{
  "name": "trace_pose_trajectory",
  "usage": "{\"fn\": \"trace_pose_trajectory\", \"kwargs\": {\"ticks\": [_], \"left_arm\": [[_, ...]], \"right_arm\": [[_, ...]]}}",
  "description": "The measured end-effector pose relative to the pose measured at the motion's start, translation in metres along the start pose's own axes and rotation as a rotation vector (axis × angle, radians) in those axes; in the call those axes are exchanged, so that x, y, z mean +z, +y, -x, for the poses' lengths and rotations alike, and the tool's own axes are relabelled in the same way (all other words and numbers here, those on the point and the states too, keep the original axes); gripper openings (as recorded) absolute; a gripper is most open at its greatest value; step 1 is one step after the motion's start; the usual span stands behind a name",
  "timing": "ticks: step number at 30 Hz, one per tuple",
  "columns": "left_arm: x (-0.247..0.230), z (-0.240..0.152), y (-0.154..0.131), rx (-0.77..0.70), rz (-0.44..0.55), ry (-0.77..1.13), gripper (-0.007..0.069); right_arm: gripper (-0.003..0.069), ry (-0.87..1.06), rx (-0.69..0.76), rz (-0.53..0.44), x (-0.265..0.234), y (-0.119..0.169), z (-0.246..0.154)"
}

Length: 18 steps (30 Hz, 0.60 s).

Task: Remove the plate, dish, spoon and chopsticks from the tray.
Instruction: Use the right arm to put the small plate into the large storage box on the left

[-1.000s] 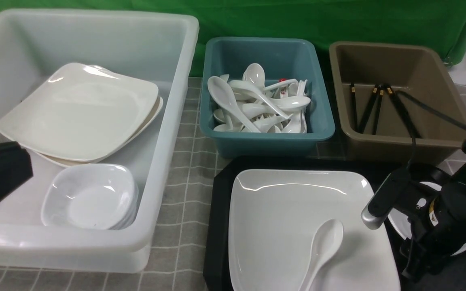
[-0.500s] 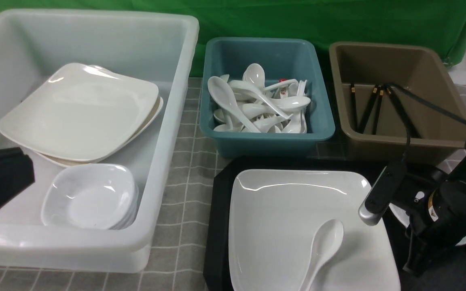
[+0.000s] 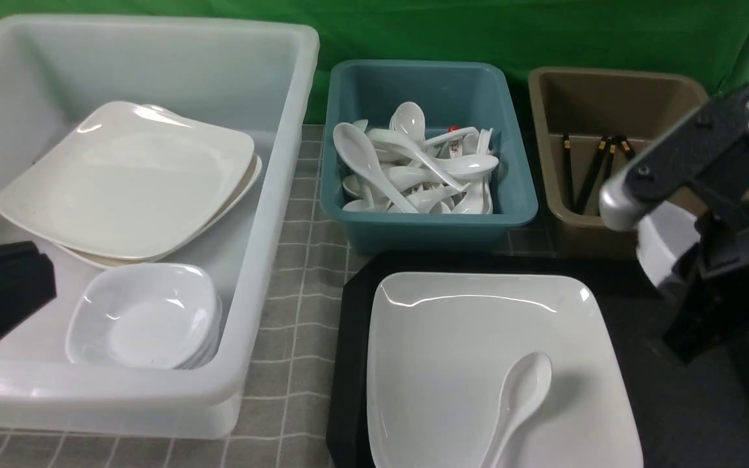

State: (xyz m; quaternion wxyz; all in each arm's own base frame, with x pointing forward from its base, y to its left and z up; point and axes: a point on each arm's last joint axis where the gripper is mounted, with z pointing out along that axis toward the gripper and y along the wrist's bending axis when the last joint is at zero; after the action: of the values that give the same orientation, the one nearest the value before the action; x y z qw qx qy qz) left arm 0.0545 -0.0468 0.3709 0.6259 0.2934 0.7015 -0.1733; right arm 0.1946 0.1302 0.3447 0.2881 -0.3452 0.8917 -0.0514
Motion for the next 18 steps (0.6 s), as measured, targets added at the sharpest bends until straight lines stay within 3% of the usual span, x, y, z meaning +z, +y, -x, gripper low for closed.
{"fn": "trace_pose_trajectory", "kwargs": {"ticks": [6,11,18], "left_arm": [[-0.002,-0.005,0.006,-0.055,0.073,0.075,0.0012],[-0.019,-0.008,0.013,-0.091,0.179,0.160,0.0015],[-0.059,-0.014,0.017,-0.108,0.323,0.142,0.0015]], "right_arm": [[0.0061,-0.210,-0.150,0.130,-0.038,0.051,0.055],[0.0061,-0.280,-0.307,0.194,-0.032,0.100,0.101],[0.0060,-0.353,-0.478,0.244,-0.005,0.158,0.155]]}}
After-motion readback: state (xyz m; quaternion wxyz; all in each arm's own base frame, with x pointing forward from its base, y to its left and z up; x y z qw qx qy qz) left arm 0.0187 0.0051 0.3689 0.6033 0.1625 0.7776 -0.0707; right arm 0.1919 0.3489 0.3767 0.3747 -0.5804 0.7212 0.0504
